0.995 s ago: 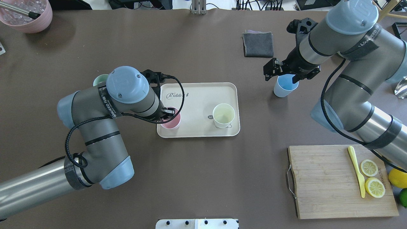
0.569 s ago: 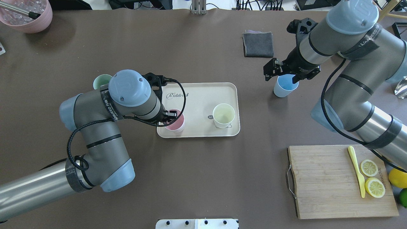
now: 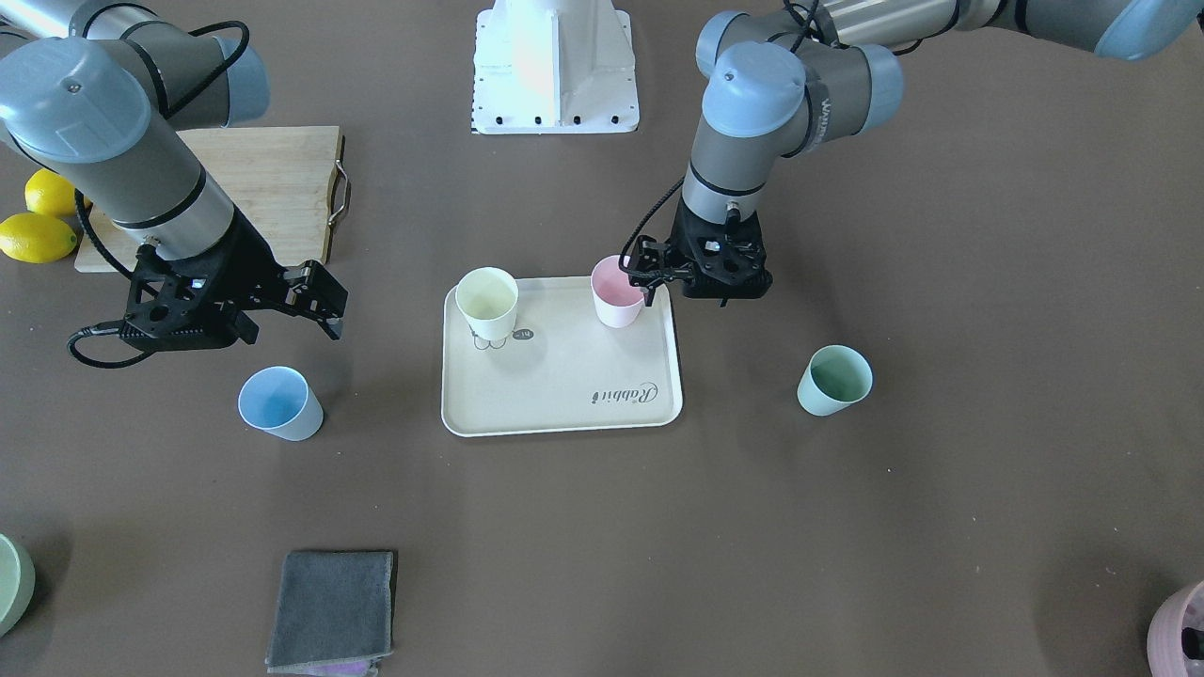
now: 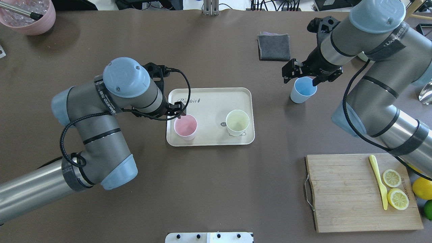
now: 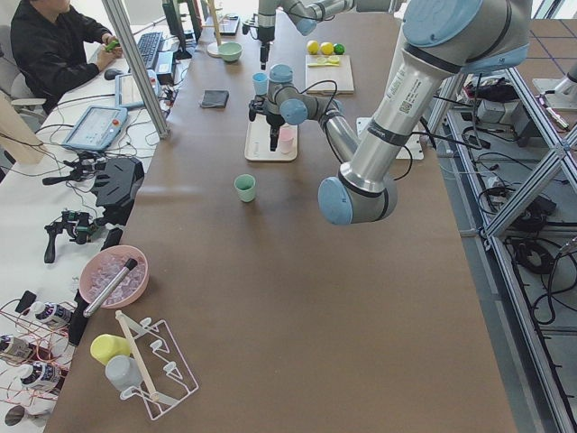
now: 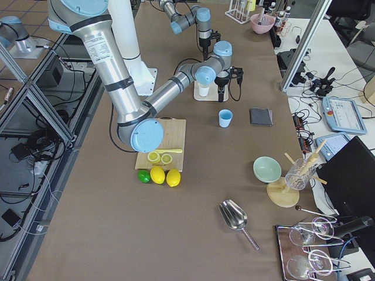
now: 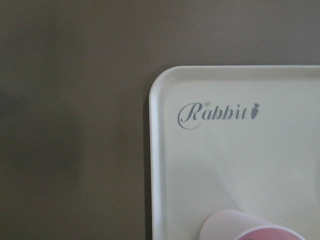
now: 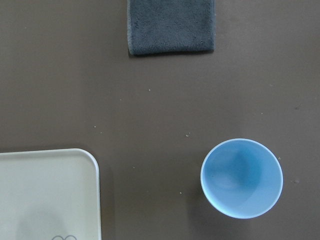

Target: Place all cups on tray

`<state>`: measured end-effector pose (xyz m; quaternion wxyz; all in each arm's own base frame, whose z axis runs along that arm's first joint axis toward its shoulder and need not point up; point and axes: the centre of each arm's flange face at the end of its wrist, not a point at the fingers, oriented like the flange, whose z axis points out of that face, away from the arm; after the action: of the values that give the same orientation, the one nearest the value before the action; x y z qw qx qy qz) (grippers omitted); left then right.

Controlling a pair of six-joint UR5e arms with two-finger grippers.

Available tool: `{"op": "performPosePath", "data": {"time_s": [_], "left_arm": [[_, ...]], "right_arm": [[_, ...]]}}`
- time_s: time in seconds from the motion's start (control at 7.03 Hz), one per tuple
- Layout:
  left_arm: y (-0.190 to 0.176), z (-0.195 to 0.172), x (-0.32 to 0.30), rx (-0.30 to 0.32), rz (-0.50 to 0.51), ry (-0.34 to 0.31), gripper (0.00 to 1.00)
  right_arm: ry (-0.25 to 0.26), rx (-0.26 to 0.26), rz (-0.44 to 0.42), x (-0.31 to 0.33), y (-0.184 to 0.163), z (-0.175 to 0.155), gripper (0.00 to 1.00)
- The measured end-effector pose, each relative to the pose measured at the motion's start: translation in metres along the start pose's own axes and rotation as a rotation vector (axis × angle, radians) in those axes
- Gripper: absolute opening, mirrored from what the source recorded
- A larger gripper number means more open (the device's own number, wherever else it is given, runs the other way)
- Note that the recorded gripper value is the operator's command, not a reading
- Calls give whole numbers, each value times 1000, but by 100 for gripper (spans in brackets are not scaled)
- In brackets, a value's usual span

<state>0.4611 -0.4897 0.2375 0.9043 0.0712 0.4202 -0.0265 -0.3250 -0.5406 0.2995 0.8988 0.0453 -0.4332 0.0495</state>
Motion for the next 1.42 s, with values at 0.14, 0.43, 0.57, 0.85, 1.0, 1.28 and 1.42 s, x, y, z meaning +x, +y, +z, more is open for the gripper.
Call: {"op": "performPosePath", "data": {"time_s": [0.14,0.43,0.57,0.85,1.0,1.28,1.42], "left_arm": [[-16,-8,-18,2,19,-2,97],[-26,-19,-34,11,31,0,97],[-28,-27,-36,15,30,8,97],[-30,-40,-42,15,25,25,97],[-32,-43,-43,18,22,27,97],[-34,-46,-44,21,20,30,97],[-34,-47,-44,22,21,32,97]], "right_arm": [[19,7,5,13,-15,2,100],[78,-2,-33,52,-47,25,100],[84,-8,-51,63,-51,40,100],[84,-31,-84,71,-40,78,100],[89,-48,-93,71,-32,92,100],[98,-63,-97,77,-25,103,13],[102,-67,-99,81,-23,105,0]]}}
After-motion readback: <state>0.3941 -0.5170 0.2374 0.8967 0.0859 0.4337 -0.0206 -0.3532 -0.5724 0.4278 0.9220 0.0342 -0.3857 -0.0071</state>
